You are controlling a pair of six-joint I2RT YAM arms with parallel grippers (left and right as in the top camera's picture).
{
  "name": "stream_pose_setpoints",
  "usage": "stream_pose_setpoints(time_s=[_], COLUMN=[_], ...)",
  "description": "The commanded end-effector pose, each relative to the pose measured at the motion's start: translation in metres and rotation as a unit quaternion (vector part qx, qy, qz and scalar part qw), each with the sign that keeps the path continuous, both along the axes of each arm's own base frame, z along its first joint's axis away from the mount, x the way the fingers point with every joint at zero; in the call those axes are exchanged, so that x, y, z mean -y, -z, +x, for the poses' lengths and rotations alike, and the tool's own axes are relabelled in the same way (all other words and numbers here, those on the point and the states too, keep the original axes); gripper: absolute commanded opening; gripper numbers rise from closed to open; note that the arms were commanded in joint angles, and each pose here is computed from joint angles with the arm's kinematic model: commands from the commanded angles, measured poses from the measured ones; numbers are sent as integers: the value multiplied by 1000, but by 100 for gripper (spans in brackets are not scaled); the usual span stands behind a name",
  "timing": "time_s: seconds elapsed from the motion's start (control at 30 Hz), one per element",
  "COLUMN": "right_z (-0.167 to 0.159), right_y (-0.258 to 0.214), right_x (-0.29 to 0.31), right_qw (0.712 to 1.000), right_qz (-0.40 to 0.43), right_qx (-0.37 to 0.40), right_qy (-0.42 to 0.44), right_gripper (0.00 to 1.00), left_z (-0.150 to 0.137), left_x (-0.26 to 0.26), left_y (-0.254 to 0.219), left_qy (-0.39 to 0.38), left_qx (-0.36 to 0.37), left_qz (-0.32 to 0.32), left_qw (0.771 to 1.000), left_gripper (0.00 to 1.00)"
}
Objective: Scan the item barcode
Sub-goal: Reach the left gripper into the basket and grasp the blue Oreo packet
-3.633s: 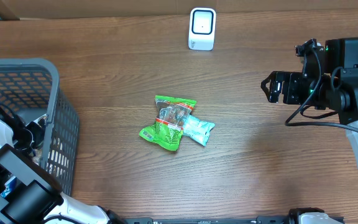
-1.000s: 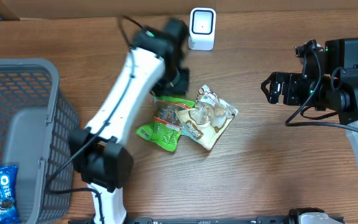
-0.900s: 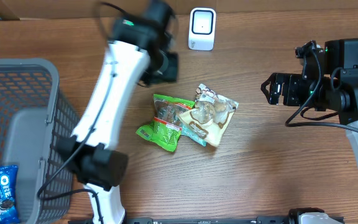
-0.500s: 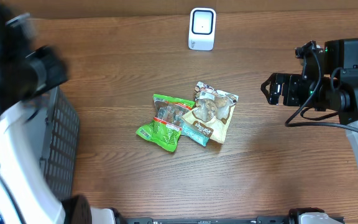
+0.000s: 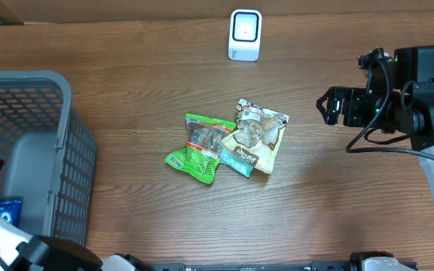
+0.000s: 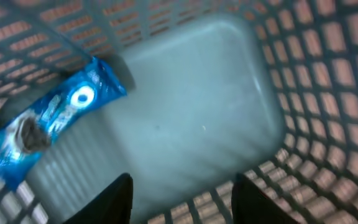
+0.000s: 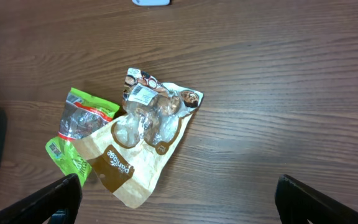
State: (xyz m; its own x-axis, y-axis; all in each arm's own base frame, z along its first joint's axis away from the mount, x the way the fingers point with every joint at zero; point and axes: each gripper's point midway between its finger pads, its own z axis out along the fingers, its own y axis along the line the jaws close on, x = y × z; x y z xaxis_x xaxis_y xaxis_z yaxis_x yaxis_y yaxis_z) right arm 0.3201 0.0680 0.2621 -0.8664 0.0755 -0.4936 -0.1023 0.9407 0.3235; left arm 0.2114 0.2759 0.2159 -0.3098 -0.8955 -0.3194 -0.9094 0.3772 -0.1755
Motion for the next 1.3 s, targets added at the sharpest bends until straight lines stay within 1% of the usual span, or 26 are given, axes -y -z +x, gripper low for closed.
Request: stream_pose_setpoints(time_s=[0.0, 0.1, 0.17, 0.23, 0.3, 0.33, 0.4, 0.47, 0.6, 0.63, 0.73, 0.93, 1.1, 1.27], right_z=[4, 5, 5, 5, 5, 5, 5, 5, 6, 5, 4, 4, 4, 2], right_y=[-8, -9, -9, -9, -9, -9, -9, -9, -9, -9, -8, -8, -8, -6], right_x=[-1, -1, -1, -1, -1, -1, -1, -1, -1, -1, -1, -1, -1, -1], right_qw=[1000, 1000, 1000, 1000, 1000, 1000, 1000, 1000, 1000, 1000, 1000, 1000, 1000, 1000], right_qz=[4, 4, 4, 4, 4, 4, 4, 4, 4, 4, 4, 4, 4, 4], right_qx=[14, 16, 17, 17, 17, 17, 17, 17, 17, 17, 15, 14, 14, 7], right_qy=[-1, -1, -1, -1, -1, -1, -1, -1, -1, -1, -1, -1, -1, -1], right_gripper=[100, 100, 100, 100, 100, 100, 100, 100, 100, 100, 100, 100, 100, 100], left_z=[5, 6, -1, -9, -17, -21, -25, -28, -37, -40, -47, -52, -59, -61], left_x=[-6, -16, -21, -26, -29, -30, -30, -27, -21, -20, -18, -14, -21, -33], left_y=[25, 42, 55, 66, 74, 77, 81, 86, 98, 101, 109, 128, 134, 137], left_qy=[34, 60, 68, 59, 52, 55, 66, 88, 131, 145, 185, 217, 210, 192], left_qx=[-11, -38, -68, -92, -113, -123, -140, -153, -184, -193, -221, -237, -257, -251], left_qz=[26, 64, 80, 90, 99, 102, 106, 103, 95, 95, 97, 97, 116, 135], left_qw=[999, 995, 992, 990, 987, 986, 982, 979, 969, 966, 953, 942, 936, 939], left_gripper=[44, 45, 43, 43, 40, 37, 36, 37, 53, 56, 57, 58, 59, 61])
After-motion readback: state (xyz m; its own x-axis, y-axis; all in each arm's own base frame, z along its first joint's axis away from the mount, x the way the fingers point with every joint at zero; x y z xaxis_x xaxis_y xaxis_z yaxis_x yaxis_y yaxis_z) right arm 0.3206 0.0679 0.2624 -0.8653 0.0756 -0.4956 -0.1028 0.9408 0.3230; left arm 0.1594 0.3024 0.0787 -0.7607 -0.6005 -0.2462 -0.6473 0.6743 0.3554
